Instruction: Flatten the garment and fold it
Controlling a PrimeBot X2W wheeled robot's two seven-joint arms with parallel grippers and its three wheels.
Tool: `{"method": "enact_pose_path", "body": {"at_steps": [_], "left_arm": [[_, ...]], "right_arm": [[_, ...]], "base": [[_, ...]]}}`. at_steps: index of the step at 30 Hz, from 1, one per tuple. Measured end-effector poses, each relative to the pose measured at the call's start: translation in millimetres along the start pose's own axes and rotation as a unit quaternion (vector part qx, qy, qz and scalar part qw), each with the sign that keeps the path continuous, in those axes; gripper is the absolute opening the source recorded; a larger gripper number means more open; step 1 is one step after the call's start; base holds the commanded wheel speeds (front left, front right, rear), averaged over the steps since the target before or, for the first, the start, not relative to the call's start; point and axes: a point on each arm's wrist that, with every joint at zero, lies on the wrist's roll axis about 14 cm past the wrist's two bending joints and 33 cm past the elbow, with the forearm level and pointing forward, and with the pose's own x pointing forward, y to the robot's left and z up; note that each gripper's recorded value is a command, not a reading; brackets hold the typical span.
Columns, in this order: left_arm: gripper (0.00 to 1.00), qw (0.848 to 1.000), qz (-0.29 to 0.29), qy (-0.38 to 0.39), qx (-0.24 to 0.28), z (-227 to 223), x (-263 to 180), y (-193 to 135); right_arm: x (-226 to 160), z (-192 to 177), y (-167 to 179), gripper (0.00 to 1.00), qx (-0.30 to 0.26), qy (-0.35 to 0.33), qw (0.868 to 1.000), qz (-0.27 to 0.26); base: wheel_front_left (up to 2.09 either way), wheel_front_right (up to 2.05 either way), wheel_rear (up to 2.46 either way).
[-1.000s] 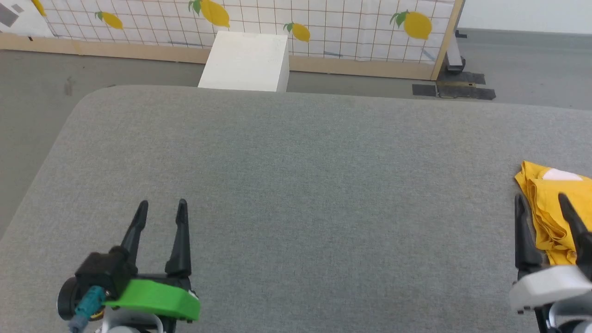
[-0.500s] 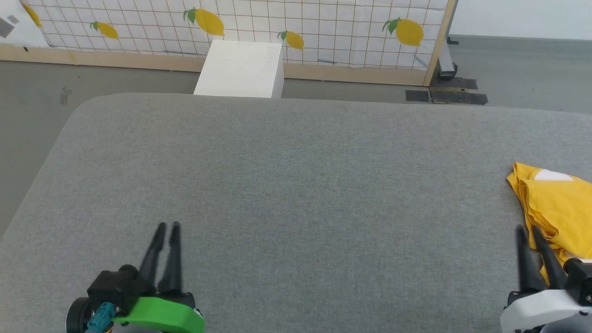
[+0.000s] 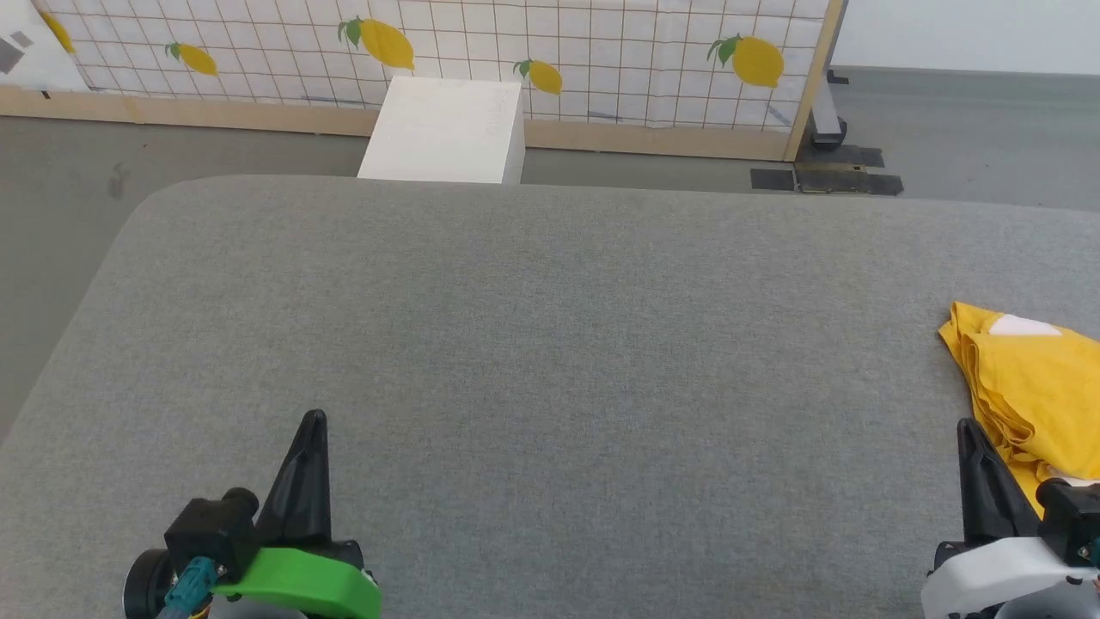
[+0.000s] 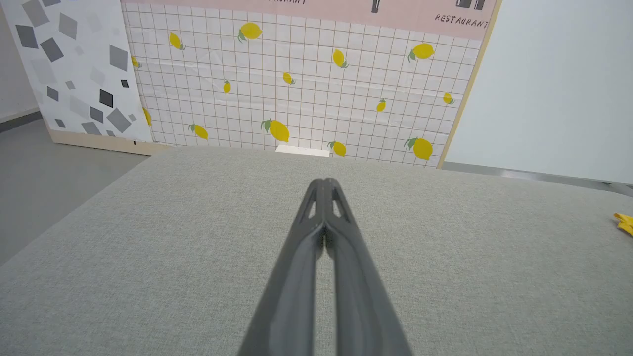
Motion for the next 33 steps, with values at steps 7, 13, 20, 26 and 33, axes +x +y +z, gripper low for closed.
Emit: {"method": "enact_pose_path", "body": {"at_steps": [7, 13, 20, 26, 33], "left_arm": [[0.00, 1.000, -0.002, 0.002, 0.011, 0, 1, -1], [0.00, 1.000, -0.001, 0.003, 0.011, -1, 3, -1], [0.00, 1.000, 0.000, 0.007, 0.019, -2, 4, -1], [0.00, 1.000, 0.001, 0.008, 0.023, -2, 5, -1], [0.00, 1.000, 0.002, 0.013, 0.026, -3, 6, -1]], "right_arm": [[0, 0, 3, 0.00, 0.000, 0.001, 1.000, 0.004], [0, 0, 6, 0.00, 0.001, 0.002, 1.000, 0.008], [1, 3, 10, 0.00, 0.001, 0.001, 1.000, 0.014], [1, 3, 12, 0.00, 0.002, 0.003, 1.000, 0.017], [1, 3, 16, 0.00, 0.002, 0.004, 1.000, 0.022]], "base": [[0.00, 0.00, 0.00], [0.00, 0.00, 0.00], [0.00, 0.00, 0.00], [0.00, 0.00, 0.00], [0.00, 0.00, 0.00]]}}
